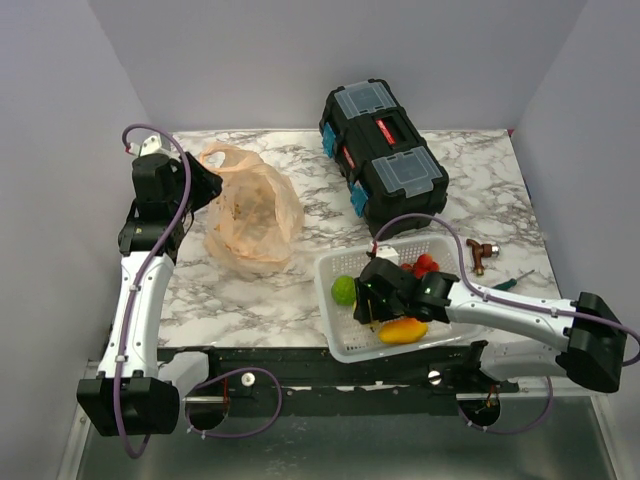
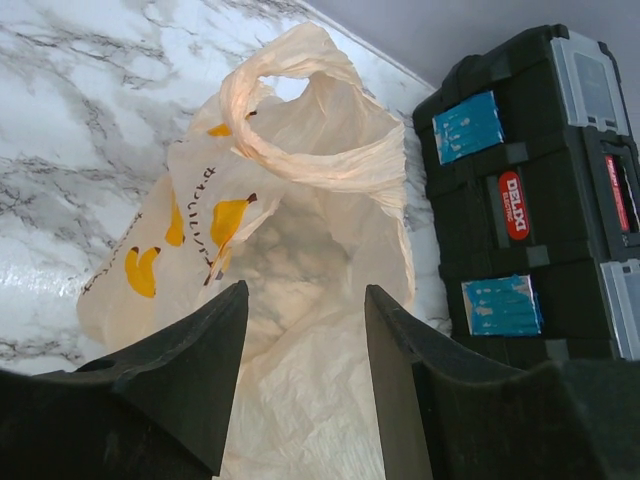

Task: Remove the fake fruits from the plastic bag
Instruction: Move the plastic bag to the center of the board.

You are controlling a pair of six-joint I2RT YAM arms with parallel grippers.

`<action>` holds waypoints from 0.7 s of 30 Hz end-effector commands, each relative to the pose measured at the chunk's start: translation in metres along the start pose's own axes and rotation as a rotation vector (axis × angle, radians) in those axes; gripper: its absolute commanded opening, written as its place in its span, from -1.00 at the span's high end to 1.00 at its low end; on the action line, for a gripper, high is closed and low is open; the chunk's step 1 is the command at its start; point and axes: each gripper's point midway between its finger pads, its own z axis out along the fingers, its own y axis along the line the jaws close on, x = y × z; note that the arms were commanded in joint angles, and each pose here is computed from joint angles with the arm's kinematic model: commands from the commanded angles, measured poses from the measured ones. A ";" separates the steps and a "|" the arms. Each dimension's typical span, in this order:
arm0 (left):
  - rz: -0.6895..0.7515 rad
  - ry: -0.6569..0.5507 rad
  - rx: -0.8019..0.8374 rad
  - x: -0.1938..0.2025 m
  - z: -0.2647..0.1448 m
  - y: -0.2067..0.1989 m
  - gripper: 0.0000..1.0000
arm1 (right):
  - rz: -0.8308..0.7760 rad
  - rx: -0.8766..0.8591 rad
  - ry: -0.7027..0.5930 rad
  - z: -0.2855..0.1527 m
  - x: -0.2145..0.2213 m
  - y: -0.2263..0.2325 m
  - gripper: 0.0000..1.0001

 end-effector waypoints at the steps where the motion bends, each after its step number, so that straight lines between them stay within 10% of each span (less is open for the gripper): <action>1: 0.051 0.009 0.142 0.005 -0.003 -0.023 0.04 | -0.036 -0.034 0.062 0.003 0.007 0.012 0.44; 21: 0.252 0.093 0.828 0.036 -0.061 -0.125 -0.13 | -0.066 -0.051 0.099 0.020 0.010 0.021 -0.64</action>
